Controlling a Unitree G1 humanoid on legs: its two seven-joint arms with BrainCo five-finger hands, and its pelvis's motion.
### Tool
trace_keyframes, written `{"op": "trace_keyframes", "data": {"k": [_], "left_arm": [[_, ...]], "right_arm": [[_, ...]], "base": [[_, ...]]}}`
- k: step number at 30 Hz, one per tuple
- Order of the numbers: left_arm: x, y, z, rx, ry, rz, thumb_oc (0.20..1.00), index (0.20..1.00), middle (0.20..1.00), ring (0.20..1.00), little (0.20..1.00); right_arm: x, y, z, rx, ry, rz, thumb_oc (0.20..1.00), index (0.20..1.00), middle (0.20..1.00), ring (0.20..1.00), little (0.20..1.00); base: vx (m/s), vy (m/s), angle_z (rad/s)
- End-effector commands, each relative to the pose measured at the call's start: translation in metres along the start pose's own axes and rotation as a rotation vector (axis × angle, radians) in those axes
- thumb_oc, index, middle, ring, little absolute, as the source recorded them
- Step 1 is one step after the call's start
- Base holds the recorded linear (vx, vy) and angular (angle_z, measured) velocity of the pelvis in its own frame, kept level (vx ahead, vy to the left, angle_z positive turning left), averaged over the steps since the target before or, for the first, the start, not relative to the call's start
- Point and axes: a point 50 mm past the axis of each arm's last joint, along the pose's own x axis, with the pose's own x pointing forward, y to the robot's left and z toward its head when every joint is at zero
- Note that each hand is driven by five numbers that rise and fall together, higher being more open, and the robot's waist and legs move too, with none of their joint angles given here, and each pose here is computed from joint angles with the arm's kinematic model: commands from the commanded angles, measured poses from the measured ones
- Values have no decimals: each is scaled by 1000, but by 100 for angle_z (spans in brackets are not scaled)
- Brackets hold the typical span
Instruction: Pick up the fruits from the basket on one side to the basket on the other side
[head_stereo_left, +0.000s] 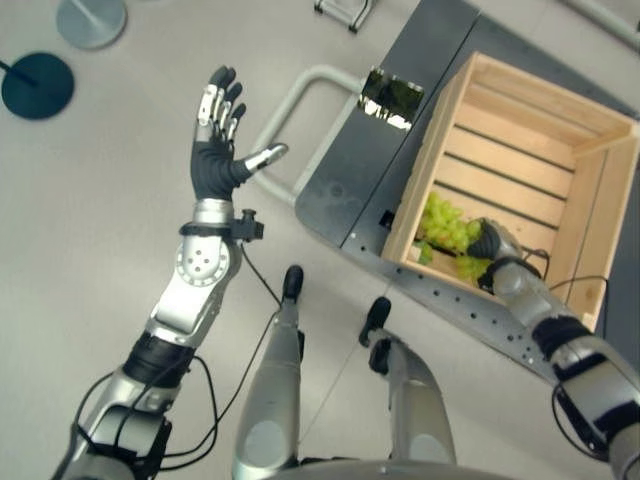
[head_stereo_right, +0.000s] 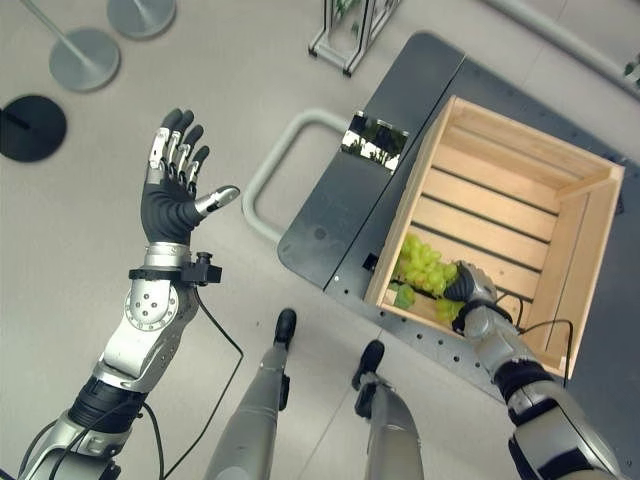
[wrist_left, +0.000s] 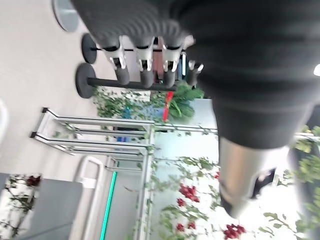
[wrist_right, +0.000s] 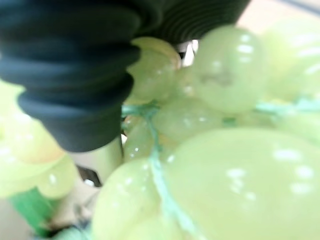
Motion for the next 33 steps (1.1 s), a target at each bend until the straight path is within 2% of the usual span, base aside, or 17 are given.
{"op": "trace_keyframes", "data": {"k": [1, 17, 23, 26, 28, 30, 33], "left_arm": [[3, -6, 6, -75, -29, -57, 1000, 1000, 1000, 1000, 1000], [-44, -1, -21, -78, 199, -193, 1000, 1000, 1000, 1000, 1000], [-62, -11, -34, -163, 301, -230, 1000, 1000, 1000, 1000, 1000], [-70, -20, -41, -248, 359, -261, 1000, 1000, 1000, 1000, 1000], [-78, -34, -47, -365, 418, -288, 1000, 1000, 1000, 1000, 1000], [-89, -60, -53, -594, 514, -327, 1000, 1000, 1000, 1000, 1000], [-97, -76, -55, -711, 581, -371, 1000, 1000, 1000, 1000, 1000]], "right_arm": [[-2, -33, -14, -60, 17, -123, 200, 200, 200, 200, 200], [-34, -65, -1, -136, -154, -245, 200, 200, 200, 200, 200], [-36, -86, 15, -161, -232, -319, 200, 200, 200, 200, 200], [-37, -101, 36, -179, -329, -368, 200, 200, 200, 200, 200], [-38, -106, 57, -189, -429, -373, 200, 200, 200, 200, 200], [-41, -105, 88, -183, -563, -364, 200, 200, 200, 200, 200], [-43, -102, 112, -180, -671, -341, 200, 200, 200, 200, 200]], "base": [[71, 27, -17], [132, -9, -18], [94, -5, -7], [48, -7, -4], [43, 6, -10], [50, 2, -17], [13, 7, -9]]}}
